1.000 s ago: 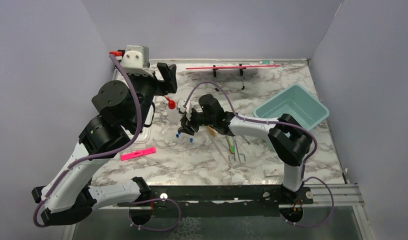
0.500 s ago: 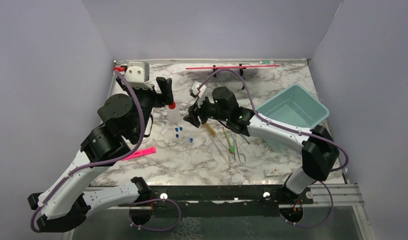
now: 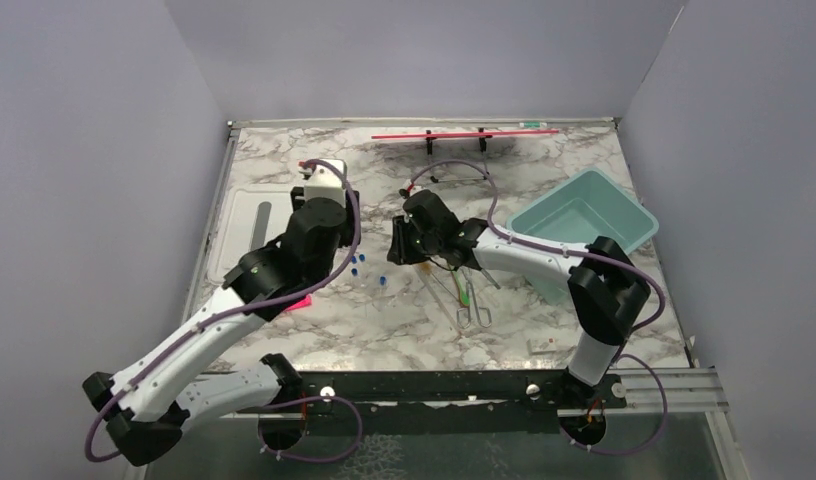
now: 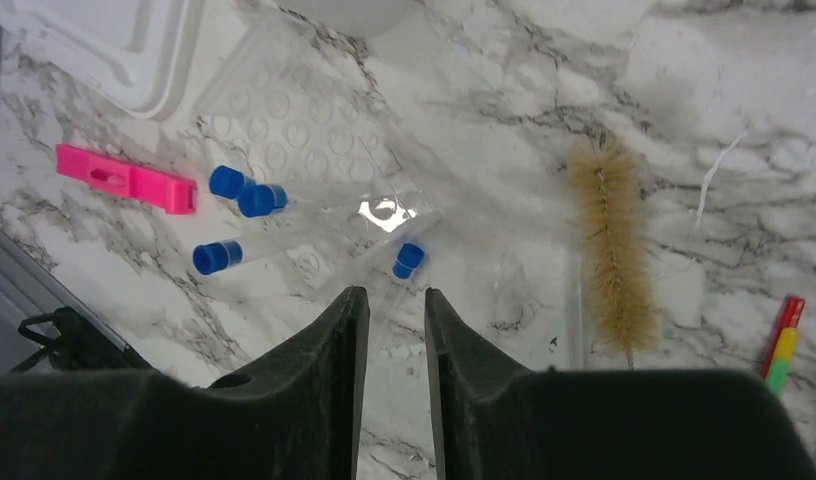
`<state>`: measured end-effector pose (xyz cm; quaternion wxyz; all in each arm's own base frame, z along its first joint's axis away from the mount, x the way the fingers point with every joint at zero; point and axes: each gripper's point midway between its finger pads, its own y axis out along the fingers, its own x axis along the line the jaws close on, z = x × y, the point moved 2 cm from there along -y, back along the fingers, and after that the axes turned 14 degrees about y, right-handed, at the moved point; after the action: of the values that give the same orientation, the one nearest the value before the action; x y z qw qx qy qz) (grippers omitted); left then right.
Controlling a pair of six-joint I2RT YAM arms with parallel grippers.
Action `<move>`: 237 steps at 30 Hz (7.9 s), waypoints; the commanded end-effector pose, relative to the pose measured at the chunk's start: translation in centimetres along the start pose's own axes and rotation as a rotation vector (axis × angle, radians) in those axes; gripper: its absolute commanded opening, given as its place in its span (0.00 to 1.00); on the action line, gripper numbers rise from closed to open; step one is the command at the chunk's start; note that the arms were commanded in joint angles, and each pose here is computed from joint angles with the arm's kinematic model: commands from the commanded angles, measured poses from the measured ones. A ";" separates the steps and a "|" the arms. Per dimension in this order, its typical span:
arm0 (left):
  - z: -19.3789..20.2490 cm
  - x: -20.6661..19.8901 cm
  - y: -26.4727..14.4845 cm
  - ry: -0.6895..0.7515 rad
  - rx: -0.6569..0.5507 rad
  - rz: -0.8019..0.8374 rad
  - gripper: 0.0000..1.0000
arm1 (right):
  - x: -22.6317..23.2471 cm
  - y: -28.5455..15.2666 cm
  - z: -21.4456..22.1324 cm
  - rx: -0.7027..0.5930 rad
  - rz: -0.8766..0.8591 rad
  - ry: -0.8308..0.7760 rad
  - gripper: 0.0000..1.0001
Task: Organize the chemistry lab equipment
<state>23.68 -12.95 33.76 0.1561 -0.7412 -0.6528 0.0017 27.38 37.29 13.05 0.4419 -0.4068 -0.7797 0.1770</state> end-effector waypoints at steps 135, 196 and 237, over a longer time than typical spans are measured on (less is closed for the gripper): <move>14.5 0.9 8.3 -0.190 0.625 0.157 0.14 | -2.6 2.5 8.8 0.157 0.230 0.195 0.32; 0.1 -8.1 -0.8 -0.479 0.037 1.066 0.47 | 11.7 -14.9 -7.2 -0.447 -0.351 0.413 0.11; 1.8 -7.4 -1.2 -0.157 -0.142 1.016 0.00 | 11.7 -16.5 -10.0 -0.347 -0.282 0.229 0.29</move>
<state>21.42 -19.66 30.86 0.0336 -0.9696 -0.2183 0.1058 24.31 35.88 34.35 0.4843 -0.3920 -0.7793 -0.0671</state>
